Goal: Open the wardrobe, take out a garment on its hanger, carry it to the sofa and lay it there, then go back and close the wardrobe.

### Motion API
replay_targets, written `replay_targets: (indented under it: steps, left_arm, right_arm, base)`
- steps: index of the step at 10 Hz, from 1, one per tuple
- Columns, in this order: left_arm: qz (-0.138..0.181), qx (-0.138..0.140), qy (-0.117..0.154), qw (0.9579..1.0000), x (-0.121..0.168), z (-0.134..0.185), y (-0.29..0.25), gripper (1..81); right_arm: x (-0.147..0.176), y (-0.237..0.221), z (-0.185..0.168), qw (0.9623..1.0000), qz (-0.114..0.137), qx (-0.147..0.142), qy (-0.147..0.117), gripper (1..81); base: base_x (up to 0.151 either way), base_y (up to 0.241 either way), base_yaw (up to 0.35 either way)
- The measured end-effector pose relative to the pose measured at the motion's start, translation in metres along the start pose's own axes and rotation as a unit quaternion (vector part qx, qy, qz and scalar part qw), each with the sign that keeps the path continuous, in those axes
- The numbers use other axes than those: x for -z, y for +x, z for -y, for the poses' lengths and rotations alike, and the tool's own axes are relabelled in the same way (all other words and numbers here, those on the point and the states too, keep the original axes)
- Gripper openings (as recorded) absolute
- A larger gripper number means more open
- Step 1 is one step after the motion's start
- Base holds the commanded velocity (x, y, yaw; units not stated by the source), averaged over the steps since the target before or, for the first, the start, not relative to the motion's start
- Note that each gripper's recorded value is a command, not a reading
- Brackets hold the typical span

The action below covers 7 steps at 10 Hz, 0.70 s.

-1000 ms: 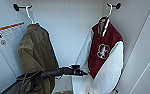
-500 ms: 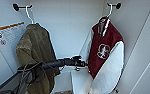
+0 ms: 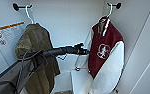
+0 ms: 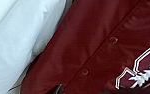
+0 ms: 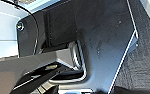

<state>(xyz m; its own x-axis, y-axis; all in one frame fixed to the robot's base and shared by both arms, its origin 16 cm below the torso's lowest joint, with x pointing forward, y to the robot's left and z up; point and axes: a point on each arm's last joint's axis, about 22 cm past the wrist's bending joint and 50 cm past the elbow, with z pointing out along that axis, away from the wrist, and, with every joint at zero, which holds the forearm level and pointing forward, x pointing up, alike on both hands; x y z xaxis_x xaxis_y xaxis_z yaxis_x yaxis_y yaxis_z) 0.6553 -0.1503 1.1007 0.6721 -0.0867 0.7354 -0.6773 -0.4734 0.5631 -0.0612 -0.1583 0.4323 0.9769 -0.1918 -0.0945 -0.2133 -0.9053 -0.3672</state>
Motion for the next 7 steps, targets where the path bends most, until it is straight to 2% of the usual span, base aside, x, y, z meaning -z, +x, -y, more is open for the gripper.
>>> replay_targets:
  steps: [3, 7]
  left_arm:
    - [-0.022, 0.0, -0.002, 0.9998, 0.001, -0.032, 0.051, 81.1]
    - [-0.056, 0.042, -0.001, 0.9975, 0.014, -0.044, 0.104, 81.1]
  right_arm:
    - [-0.001, 0.0, 0.002, 1.0, 0.0, 0.0, 0.001, 81.1]
    - [-0.002, 0.001, 0.006, 1.0, -0.006, -0.001, 0.001, 81.1]
  base:
    - [0.0, 0.0, 0.0]
    - [0.0, 0.0, 0.0]
